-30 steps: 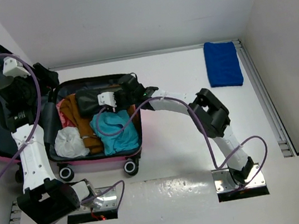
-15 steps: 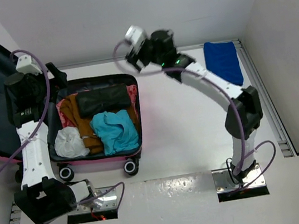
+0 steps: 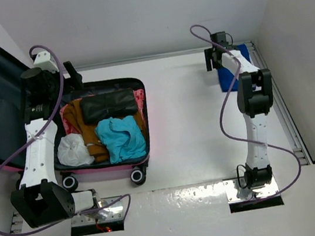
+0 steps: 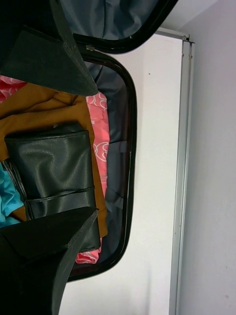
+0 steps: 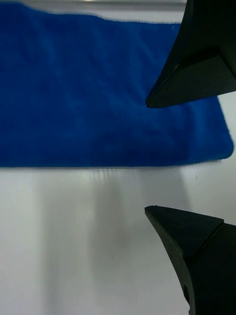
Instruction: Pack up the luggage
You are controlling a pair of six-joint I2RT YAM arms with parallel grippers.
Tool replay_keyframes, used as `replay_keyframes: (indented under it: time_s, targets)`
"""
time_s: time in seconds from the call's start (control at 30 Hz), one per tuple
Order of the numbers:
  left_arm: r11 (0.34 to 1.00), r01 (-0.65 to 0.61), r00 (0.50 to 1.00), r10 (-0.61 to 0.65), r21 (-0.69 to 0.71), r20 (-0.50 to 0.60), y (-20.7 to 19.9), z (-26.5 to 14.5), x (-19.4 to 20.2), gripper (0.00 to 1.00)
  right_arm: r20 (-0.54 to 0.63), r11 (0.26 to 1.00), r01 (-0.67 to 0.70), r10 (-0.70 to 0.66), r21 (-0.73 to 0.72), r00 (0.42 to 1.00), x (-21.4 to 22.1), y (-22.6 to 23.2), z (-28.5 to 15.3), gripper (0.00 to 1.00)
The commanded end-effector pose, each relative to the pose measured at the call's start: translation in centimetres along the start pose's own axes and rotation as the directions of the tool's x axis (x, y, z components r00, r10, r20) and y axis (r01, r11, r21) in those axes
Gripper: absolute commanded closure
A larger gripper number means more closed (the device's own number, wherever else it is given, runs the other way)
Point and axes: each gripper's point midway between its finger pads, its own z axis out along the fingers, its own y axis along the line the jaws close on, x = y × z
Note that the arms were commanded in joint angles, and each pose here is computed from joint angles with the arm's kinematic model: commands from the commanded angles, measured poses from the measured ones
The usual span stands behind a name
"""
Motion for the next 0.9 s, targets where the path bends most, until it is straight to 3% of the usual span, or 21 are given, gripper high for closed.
replay_keyframes:
  time_s: [0.0,0.2,0.43,0.57,0.77,0.83,0.87]
  targets:
    - [1.0,-0.015,0.999,0.015,-0.016,0.049,-0.1,-0.6,-2.5,0.01,0.096,1.0,0.019,-0.021,0.02,0.995,-2.8,0.9,0.4,0.19]
    - [0.996,-0.067,0.997,0.069,-0.052,0.04,0.3,-1.5,-2.7,0.01,-0.002,0.997,-0.008,0.008,0.082,1.0,-1.2,-1.1,4.1,0.19]
    - [0.996,-0.062,0.997,0.064,-0.07,0.035,0.9,-2.3,-2.5,0.01,-0.17,0.978,-0.17,0.189,0.119,0.967,4.4,-4.7,5.9,0.26]
    - [0.997,-0.063,0.997,0.064,-0.052,0.034,0.6,-2.2,-2.5,0.01,-0.182,0.985,-0.168,0.174,0.05,0.968,3.9,-3.9,5.8,0.25]
    - [0.998,-0.04,0.999,0.04,-0.043,0.014,0.5,-1.6,-1.8,0.01,-0.358,0.986,-0.159,0.134,-0.043,0.924,8.4,-0.8,5.5,0.23]
    - [0.998,-0.04,0.999,0.04,-0.043,0.014,0.5,-1.6,-1.8,0.01,-0.387,0.986,-0.162,0.131,-0.047,0.913,9.4,-0.4,5.3,0.34]
    - [0.998,-0.041,0.999,0.042,-0.043,0.023,0.5,-1.8,-2.1,0.01,-0.395,0.984,-0.17,0.133,-0.06,0.909,9.6,0.0,5.3,0.45]
